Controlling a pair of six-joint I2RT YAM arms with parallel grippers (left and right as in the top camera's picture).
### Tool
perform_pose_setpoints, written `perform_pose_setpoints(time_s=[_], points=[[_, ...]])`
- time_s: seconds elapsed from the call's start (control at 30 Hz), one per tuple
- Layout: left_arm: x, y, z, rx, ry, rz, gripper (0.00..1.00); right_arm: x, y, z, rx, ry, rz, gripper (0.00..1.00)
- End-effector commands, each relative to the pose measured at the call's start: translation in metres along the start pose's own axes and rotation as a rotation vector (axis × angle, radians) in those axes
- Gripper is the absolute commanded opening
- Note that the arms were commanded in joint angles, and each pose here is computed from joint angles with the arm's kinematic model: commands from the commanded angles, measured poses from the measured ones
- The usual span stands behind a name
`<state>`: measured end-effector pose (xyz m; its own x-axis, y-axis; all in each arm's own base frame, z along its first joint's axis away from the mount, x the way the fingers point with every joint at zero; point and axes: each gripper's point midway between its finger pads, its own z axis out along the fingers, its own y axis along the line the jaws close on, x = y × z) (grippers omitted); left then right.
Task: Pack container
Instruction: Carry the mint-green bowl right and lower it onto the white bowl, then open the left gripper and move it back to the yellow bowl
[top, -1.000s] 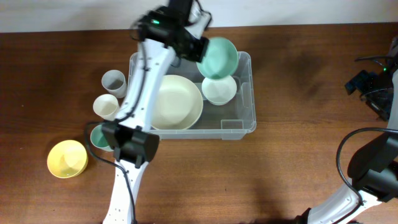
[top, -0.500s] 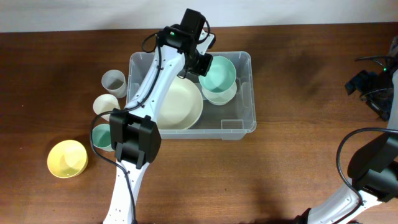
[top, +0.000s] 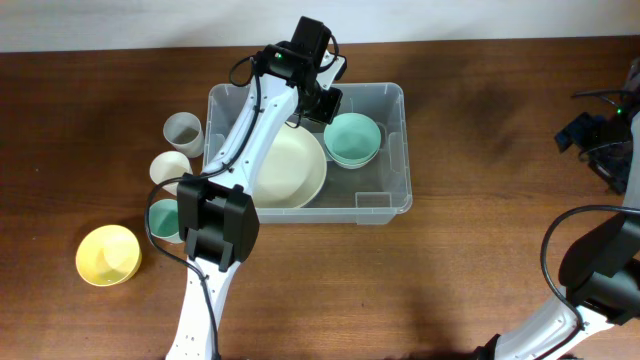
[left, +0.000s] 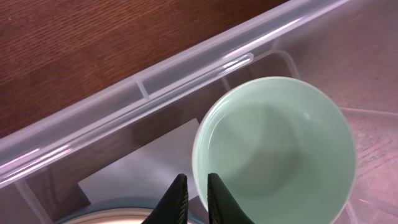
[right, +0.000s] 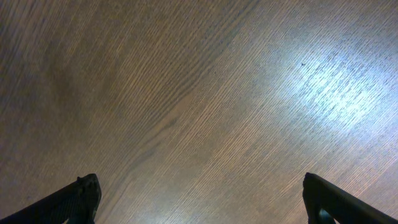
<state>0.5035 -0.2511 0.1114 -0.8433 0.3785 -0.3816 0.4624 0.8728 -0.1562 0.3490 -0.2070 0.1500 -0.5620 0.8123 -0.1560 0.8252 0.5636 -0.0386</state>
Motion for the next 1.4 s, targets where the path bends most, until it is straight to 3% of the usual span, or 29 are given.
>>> perform_pose_setpoints(time_s=[0.0, 0.1, 0.17, 0.23, 0.33, 0.47, 0.6, 0.77, 0.87, 1.0, 1.13, 1.23, 1.37], points=[[-0.005, -0.005, -0.011, 0.027, -0.026, 0.002, 0.14, 0.001, 0.0, 0.001, 0.003, 0.001, 0.007, 0.99], [-0.009, -0.004, -0.012, 0.025, -0.043, 0.008, 0.24, 0.001, 0.0, 0.001, 0.003, 0.001, 0.007, 0.99], [-0.018, 0.001, -0.02, 0.018, -0.074, 0.02, 0.41, 0.001, 0.0, 0.001, 0.003, 0.001, 0.007, 0.99], [-0.028, 0.01, -0.037, -0.004, -0.112, 0.011, 0.42, 0.001, 0.0, 0.001, 0.003, 0.002, 0.007, 0.99], [-0.043, 0.034, -0.08, -0.07, -0.184, -0.015, 0.59, 0.001, 0.0, 0.001, 0.003, 0.001, 0.007, 0.99], [-0.042, 0.084, -0.158, -0.216, -0.265, -0.123, 0.7, 0.001, 0.0, 0.001, 0.003, 0.001, 0.007, 0.99], [0.003, 0.147, -0.225, -0.355, -0.253, -0.348, 0.75, 0.001, 0.0, 0.001, 0.003, 0.001, 0.007, 0.99], [0.066, 0.202, -0.265, -0.414, -0.172, -0.562, 0.78, 0.001, 0.0, 0.001, 0.003, 0.001, 0.007, 0.99], [0.086, 0.233, -0.281, -0.433, -0.188, -0.667, 0.78, 0.001, 0.0, 0.001, 0.003, 0.001, 0.007, 0.99], [0.106, 0.249, -0.283, -0.361, -0.176, -0.747, 0.78, 0.001, 0.0, 0.001, 0.003, 0.001, 0.007, 0.99], [0.159, 0.266, -0.274, -0.432, -0.028, -0.907, 0.82, 0.001, 0.0, 0.001, 0.003, 0.001, 0.007, 0.99], [0.201, 0.266, -0.269, -0.49, 0.074, -1.069, 0.92, 0.001, 0.0, 0.001, 0.003, 0.002, 0.007, 0.99], [0.241, 0.262, -0.271, -0.575, 0.127, -1.162, 0.96, 0.001, 0.0, 0.001, 0.003, 0.001, 0.007, 0.99]])
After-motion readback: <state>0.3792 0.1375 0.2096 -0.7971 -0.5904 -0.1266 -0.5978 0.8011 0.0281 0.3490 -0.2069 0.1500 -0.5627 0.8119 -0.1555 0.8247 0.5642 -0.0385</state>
